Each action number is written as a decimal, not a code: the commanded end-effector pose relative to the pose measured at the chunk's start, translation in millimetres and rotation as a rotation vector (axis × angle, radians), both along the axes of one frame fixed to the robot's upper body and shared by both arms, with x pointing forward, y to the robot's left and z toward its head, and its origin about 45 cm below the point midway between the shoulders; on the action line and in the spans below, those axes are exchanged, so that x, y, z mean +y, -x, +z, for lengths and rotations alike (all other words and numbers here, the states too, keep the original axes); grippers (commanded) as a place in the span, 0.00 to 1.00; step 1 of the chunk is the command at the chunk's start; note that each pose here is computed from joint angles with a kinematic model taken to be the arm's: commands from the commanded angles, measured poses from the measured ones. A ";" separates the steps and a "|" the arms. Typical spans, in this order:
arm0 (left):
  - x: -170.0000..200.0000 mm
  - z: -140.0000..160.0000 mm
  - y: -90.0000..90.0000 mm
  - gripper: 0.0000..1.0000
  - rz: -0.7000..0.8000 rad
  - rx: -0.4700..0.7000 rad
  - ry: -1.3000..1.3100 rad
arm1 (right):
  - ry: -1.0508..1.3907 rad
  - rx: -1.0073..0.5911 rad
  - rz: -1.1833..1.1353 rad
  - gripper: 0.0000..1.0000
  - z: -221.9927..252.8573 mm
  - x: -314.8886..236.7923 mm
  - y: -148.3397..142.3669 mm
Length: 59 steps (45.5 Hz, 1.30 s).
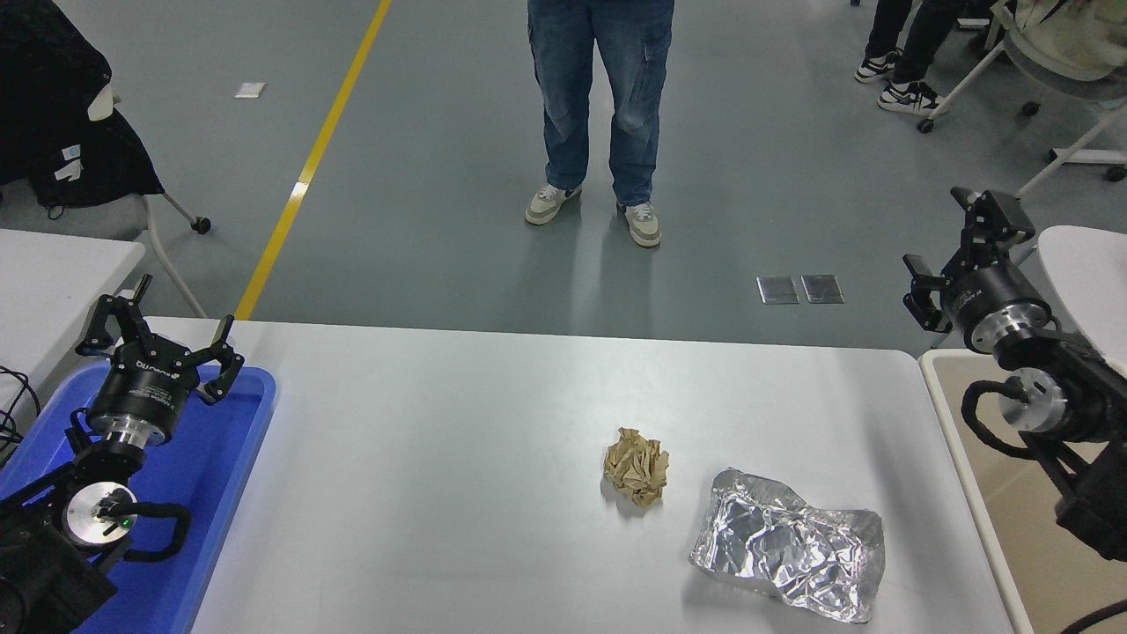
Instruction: Clean the table surface
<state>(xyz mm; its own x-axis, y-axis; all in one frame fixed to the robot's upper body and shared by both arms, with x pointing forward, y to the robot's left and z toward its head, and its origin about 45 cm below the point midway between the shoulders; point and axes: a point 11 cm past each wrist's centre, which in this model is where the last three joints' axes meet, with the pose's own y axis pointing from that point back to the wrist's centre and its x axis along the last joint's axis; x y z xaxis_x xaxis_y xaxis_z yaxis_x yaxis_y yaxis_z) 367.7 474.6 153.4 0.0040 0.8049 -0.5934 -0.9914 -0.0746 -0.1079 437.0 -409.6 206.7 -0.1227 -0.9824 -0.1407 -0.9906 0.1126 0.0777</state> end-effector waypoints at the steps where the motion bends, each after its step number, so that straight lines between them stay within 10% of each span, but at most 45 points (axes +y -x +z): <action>1: 0.0 0.0 0.0 1.00 0.000 0.000 0.000 | -0.008 -0.004 -0.013 0.99 -21.6 -0.2 16.2; 59: 0.0 0.0 0.0 1.00 0.000 0.000 0.000 | 0.257 0.081 -0.007 0.98 -9.6 -44.6 10.6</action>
